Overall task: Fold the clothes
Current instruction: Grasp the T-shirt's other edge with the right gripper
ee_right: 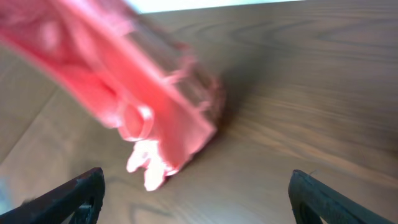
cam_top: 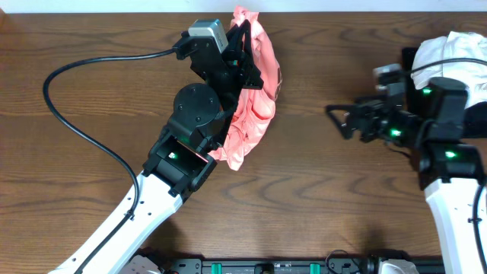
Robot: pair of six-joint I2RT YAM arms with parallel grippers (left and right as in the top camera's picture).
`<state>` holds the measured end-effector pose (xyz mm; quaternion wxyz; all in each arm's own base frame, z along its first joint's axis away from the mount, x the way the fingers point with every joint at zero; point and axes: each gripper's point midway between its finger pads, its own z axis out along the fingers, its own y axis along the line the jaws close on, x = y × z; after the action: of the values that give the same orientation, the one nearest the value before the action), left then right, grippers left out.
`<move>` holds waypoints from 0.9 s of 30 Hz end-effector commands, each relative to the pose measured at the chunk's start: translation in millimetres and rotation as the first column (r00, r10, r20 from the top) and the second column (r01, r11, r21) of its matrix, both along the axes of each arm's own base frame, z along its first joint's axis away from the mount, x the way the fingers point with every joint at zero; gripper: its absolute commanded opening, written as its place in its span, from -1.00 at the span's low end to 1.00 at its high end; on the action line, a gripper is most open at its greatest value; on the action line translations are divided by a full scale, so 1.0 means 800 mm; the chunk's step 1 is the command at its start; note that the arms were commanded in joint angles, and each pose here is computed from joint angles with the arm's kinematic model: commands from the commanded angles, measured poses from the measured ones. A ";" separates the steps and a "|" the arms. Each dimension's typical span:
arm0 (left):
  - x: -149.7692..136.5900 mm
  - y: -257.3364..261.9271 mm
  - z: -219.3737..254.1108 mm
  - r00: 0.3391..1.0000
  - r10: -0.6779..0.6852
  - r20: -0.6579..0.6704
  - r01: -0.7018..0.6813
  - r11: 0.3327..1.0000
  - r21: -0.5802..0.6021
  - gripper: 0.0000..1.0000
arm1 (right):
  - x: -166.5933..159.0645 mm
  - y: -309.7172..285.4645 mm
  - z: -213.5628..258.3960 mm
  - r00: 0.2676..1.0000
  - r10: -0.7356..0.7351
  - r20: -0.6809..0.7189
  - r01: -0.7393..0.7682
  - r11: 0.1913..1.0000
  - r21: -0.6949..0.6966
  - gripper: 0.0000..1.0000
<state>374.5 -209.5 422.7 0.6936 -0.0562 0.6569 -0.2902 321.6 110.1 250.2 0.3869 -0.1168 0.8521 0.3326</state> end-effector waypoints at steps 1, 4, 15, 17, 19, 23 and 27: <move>-0.004 0.006 0.019 0.999 0.013 0.031 -0.012 1.000 -0.028 -0.88 | -0.008 0.044 0.004 0.994 0.109 0.018 -0.109 0.994 0.003 0.79; -0.004 0.006 0.019 0.999 0.013 0.032 -0.012 1.000 -0.029 -0.88 | -0.001 0.070 -0.009 0.994 0.112 -0.010 -0.112 0.994 -0.010 0.79; -0.003 0.005 0.007 1.000 0.012 -0.002 -0.012 1.000 -0.002 -0.88 | 0.040 0.146 -0.075 0.989 0.139 -0.051 -0.141 0.989 -0.053 0.69; -0.002 0.005 0.001 1.000 0.012 -0.017 -0.012 1.000 0.009 -0.88 | 0.048 0.152 -0.084 0.989 0.134 -0.055 -0.137 0.989 -0.050 0.67; -0.002 0.004 -0.003 0.999 0.012 -0.029 -0.012 1.000 0.018 -0.88 | 0.055 0.157 -0.095 0.990 0.129 -0.064 -0.132 0.990 -0.047 0.61; -0.002 0.004 -0.006 0.999 0.013 -0.036 -0.012 1.000 0.029 -0.89 | 0.062 0.162 -0.116 0.989 0.112 -0.101 -0.118 0.992 -0.046 0.43; -0.002 0.005 -0.006 0.999 0.017 -0.027 -0.016 0.998 0.055 -0.88 | 0.069 0.157 -0.133 0.989 0.078 -0.127 -0.087 0.994 -0.071 0.16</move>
<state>375.8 -210.5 404.7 0.6749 -0.0475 0.6845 -0.2716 370.6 236.3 147.3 0.3130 -0.1601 0.8750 0.3328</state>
